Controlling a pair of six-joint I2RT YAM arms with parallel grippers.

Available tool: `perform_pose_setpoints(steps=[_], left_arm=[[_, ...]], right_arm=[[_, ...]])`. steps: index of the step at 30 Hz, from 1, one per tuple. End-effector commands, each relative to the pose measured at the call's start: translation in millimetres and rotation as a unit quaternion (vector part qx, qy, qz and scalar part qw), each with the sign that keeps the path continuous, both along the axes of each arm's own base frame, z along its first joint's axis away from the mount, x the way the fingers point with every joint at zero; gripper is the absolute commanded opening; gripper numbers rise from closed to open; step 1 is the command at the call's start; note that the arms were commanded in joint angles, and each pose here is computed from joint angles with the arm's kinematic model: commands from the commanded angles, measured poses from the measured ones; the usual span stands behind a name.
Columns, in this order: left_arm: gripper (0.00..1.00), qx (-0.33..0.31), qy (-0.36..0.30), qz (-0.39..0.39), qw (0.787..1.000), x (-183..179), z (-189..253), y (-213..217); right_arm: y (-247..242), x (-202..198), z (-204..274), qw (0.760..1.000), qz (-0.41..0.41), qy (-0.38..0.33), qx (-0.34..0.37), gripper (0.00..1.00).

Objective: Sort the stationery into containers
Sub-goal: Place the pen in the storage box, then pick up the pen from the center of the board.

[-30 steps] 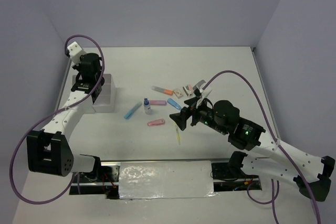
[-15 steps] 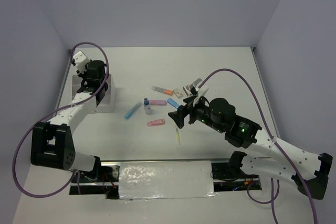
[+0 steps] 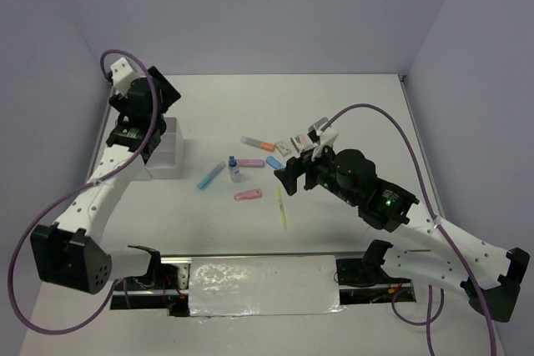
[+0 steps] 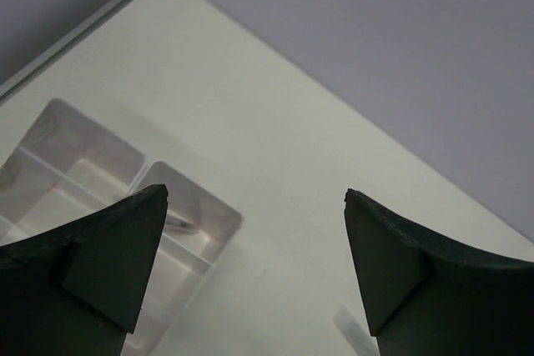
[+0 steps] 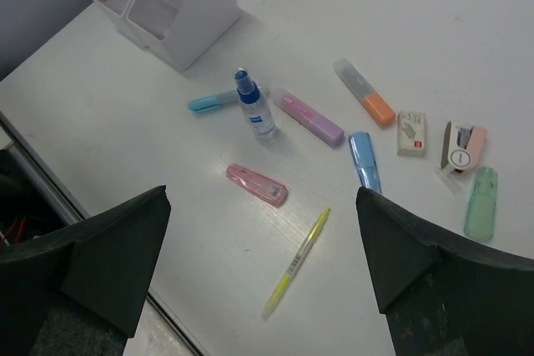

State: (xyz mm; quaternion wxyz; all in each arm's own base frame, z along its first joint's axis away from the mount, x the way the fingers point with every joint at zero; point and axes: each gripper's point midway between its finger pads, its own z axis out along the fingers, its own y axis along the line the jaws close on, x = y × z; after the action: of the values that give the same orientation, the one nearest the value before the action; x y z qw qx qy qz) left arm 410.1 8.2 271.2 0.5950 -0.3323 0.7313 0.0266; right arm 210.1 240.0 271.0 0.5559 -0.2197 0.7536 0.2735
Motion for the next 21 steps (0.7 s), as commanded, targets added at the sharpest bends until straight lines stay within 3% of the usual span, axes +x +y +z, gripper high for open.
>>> perform_pose_setpoints(steps=[1, 3, 7, 11, 12, 16, 17, 18, 21], left_arm=[[0.99, -0.008, -0.036, -0.094, 0.995, -24.8, 57.8, -38.2], [0.99, -0.017, -0.032, -0.152, 0.988, -41.4, 60.8, -67.5], [0.99, -0.018, 0.026, -0.251, 0.968, -87.5, 25.2, -152.2], [0.99, -0.031, 0.086, -0.288, 0.953, -135.7, -24.1, -217.3], [0.99, -0.034, 0.103, -0.310, 0.945, -153.0, -41.8, -247.9], [0.99, -0.006, 0.155, -0.315, 0.936, -171.5, -78.1, -305.0], [0.99, 0.012, 0.187, -0.311, 0.932, -172.0, -106.1, -318.5], [0.99, 0.004, 0.195, -0.319, 0.928, -170.6, -106.4, -333.0], [0.99, 0.003, 0.232, -0.317, 0.920, -172.0, -134.2, -357.7]], right_arm=[[-20.0, 12.9, 23.4, 0.998, -0.052, 0.000, 0.022, 1.00], [-35.6, 18.4, 23.6, 0.996, -0.079, 0.022, 0.028, 1.00], [-72.7, 24.1, 18.0, 0.982, -0.172, 0.070, 0.031, 0.99], [-119.0, 30.6, 1.2, 0.956, -0.275, 0.102, -0.028, 0.96], [-123.8, 32.0, 4.7, 0.953, -0.284, 0.103, -0.026, 0.96], [-144.3, 32.1, 11.5, 0.947, -0.308, 0.094, -0.012, 0.93], [-147.0, 31.8, 11.9, 0.946, -0.310, 0.094, -0.011, 0.90], [-147.1, 30.6, 11.4, 0.947, -0.307, 0.095, -0.008, 0.81], [-151.9, 28.3, 6.0, 0.945, -0.311, 0.103, -0.014, 0.73]])
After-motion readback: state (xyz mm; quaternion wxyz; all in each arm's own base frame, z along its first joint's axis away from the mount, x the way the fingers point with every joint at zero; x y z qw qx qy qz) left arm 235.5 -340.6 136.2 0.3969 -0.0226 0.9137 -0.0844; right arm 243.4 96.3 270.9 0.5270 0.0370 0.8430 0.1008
